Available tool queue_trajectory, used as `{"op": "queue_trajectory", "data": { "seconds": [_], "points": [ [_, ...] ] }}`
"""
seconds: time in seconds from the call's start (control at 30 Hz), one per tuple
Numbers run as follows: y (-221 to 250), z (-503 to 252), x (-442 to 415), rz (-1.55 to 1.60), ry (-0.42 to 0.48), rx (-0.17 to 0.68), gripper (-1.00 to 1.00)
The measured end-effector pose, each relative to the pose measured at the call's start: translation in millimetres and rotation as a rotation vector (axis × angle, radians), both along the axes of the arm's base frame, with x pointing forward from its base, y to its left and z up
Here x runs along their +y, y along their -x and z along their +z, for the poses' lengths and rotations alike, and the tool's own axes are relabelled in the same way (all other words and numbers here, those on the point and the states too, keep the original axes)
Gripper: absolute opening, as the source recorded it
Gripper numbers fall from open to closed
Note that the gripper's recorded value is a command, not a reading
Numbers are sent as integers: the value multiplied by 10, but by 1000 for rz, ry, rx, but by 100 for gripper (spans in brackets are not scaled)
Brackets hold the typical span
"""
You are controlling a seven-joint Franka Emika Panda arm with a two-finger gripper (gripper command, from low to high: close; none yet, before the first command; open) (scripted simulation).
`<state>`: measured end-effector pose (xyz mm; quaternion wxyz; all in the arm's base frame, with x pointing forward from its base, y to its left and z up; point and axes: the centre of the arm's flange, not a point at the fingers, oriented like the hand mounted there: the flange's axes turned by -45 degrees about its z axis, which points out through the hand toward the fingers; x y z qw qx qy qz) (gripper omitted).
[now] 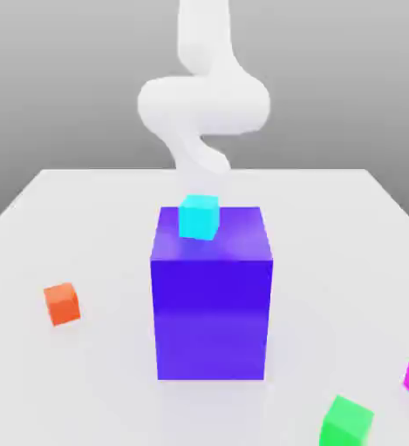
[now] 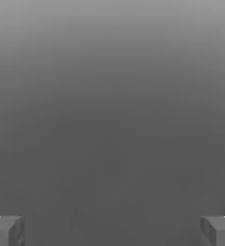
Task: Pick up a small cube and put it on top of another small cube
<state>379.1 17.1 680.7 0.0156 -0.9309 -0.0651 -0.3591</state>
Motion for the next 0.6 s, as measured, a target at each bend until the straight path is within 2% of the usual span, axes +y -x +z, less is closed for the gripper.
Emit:
{"op": "queue_trajectory", "data": {
  "seconds": [0.3, 0.47, 0.6],
  "points": [
    [-845, -1322, 979, 514, 141, 188, 0],
    [-1002, -2153, 1626, 787, 239, 270, 0],
    [-938, -2842, 2189, 1016, 332, 325, 0]
  ]
}}
